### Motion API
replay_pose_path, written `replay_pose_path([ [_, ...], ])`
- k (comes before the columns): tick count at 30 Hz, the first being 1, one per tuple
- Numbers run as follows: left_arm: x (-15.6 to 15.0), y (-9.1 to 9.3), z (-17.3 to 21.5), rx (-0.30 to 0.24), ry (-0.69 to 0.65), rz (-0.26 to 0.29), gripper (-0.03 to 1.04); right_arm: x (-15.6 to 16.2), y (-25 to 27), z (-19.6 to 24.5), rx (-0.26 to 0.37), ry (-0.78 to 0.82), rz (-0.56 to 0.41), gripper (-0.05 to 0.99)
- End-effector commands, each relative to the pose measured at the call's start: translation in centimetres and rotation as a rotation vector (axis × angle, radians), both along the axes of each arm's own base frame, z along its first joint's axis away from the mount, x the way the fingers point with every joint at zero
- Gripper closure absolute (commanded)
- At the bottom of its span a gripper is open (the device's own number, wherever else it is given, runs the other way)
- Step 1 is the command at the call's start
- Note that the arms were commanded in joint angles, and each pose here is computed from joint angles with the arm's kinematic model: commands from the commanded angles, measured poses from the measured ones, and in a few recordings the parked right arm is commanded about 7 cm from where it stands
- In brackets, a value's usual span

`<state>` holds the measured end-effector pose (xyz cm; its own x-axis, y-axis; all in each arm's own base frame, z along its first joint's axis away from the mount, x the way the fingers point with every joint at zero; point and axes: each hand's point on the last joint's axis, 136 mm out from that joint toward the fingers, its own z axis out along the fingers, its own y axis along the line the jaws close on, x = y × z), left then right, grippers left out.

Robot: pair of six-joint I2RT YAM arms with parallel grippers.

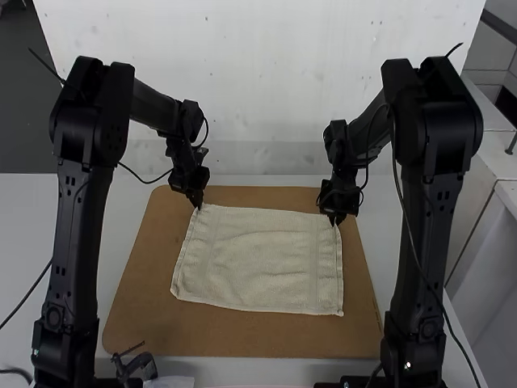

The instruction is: Fold the towel.

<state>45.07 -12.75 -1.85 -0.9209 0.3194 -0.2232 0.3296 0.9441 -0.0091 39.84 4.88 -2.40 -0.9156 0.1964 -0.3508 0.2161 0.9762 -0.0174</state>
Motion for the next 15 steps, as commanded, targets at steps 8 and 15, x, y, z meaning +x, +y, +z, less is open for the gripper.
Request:
replay_pose_path([
  [8, -1.1, -0.7, 1.3, -0.031, 0.023, 0.062, 1.0, 0.3, 0.2, 0.5, 0.047, -0.059, 0.006, 0.92],
  [15, -0.6, -0.6, 5.2, -0.012, -0.064, 0.079, 1.0, 2.2, 0.5, 4.4, 0.046, -0.173, 0.007, 0.92],
])
